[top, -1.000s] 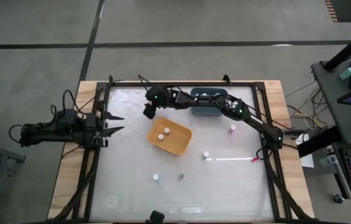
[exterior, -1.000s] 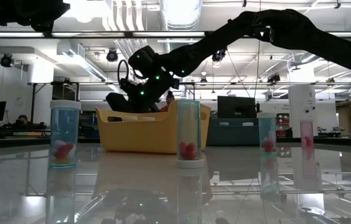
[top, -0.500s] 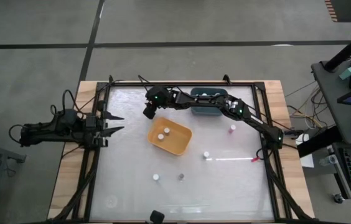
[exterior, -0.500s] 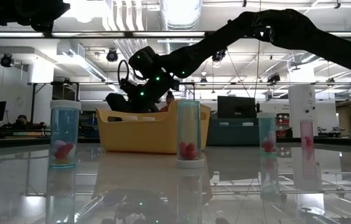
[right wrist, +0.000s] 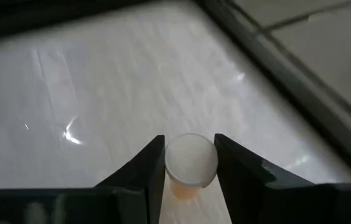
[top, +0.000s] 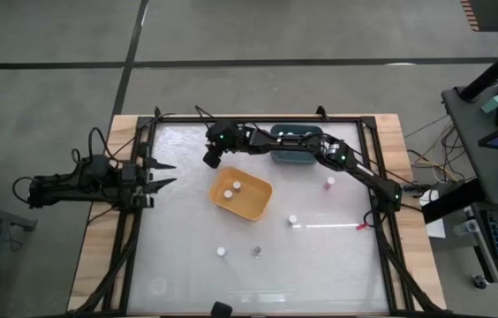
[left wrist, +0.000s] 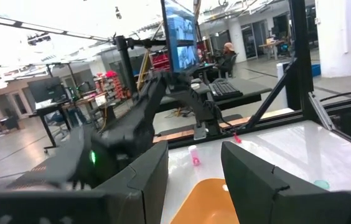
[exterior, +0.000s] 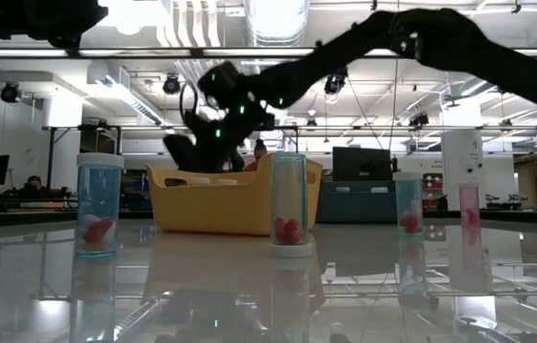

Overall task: Pick and place medicine bottles into bin by pill shape (circle, oval)
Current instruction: Put the yellow pill bottle into the yellow bin

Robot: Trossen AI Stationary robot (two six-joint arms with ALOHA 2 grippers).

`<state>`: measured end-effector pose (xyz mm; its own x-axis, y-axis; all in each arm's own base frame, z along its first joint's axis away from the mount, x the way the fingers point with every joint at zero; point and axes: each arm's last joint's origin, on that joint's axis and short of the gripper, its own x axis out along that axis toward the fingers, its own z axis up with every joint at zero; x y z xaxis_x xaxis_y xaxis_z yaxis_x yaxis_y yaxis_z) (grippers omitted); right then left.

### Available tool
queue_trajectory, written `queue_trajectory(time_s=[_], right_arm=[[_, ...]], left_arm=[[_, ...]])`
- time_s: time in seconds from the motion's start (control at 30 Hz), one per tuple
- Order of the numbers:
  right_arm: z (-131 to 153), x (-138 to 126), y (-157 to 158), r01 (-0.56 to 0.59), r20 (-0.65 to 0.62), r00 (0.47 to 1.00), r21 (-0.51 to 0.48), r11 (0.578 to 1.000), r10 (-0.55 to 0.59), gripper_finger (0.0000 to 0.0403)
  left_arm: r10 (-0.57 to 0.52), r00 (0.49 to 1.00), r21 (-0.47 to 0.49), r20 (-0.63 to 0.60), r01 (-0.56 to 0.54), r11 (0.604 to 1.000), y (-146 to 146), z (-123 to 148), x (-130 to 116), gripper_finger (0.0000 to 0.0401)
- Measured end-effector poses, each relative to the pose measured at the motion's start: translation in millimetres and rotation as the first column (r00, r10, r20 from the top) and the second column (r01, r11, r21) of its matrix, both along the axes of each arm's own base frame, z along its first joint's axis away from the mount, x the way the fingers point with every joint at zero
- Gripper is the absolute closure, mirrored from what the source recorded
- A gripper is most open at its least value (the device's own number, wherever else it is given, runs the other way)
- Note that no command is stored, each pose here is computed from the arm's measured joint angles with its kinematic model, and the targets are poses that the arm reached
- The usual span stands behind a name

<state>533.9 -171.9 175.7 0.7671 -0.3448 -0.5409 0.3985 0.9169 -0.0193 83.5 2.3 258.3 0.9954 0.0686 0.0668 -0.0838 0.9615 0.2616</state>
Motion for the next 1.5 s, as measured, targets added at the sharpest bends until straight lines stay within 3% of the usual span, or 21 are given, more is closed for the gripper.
queue_trajectory(time_s=[0.23,0.53,0.9,1.1,1.5], right_arm=[[83,-16,27,-0.068,0.059,0.996,-0.078,0.995,0.073,0.0284],[113,-32,80,-0.168,0.027,0.985,-0.089,0.982,0.171,0.0286],[116,-43,96,-0.175,0.015,0.984,-0.052,0.983,0.176,0.0285],[107,-51,107,-0.191,-0.053,0.980,-0.016,0.981,0.190,0.0284],[118,-106,136,-0.188,-0.071,0.979,0.071,0.980,0.193,0.0284]], left_arm=[[0.001,1.000,0.001,0.005,-0.001,1.000,0,0,0,0.0267],[0.004,1.000,-0.001,0.029,-0.004,1.000,0,3,0,0.0267],[0.004,1.000,-0.002,0.031,-0.004,1.000,0,3,0,0.0267],[0.004,1.000,-0.001,0.031,-0.004,1.000,0,3,0,0.0267],[0.006,0.999,-0.001,0.033,-0.006,1.000,0,3,0,0.0267]])
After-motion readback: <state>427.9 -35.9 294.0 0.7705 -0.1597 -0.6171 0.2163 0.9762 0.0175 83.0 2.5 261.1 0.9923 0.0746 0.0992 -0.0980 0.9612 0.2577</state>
